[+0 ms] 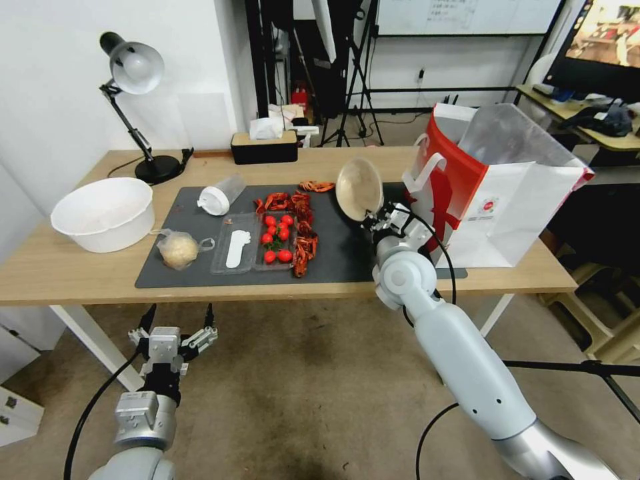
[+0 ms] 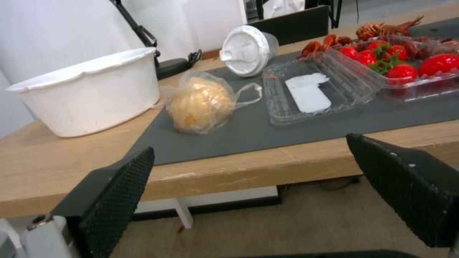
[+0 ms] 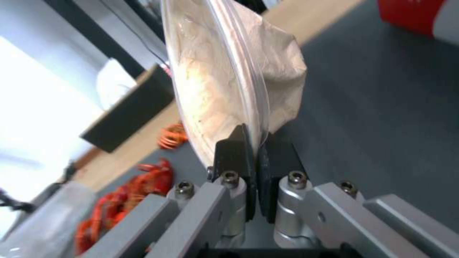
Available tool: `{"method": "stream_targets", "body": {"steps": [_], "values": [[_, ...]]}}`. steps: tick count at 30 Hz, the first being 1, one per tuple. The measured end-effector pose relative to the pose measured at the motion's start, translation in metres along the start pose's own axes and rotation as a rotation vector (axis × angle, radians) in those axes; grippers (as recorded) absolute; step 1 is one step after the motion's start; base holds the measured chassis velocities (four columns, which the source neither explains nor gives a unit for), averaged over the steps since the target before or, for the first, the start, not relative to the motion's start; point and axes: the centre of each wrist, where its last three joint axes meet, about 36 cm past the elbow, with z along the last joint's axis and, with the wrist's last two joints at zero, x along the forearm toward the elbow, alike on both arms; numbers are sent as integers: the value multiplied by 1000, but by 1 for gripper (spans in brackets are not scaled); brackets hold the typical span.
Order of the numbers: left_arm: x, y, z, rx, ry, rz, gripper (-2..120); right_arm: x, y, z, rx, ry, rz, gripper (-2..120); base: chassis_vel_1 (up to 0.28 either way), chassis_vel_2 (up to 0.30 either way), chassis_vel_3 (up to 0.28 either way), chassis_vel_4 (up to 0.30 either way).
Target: Pick up the trash from the table and place it into the takeout bag.
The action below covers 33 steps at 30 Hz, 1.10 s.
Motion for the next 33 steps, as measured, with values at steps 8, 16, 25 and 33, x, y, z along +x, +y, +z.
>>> {"method": "stream_targets", "body": {"steps": [8,16,25,33], "values": [[0,-2,1,0,2,3,100,33,12,-24,12,-83,-192,0,0,0,0,0],[1,-2,2,-6,4,3,100,76,29,-82,54,-251,-323,0,0,0,0,0],[2,-5,2,-7,4,5,100,113,15,-147,288,-440,-192,0,0,0,0,0],[2,-10,3,-5,5,14,100,126,-18,-183,432,-505,51,0,0,0,0,0]]}}
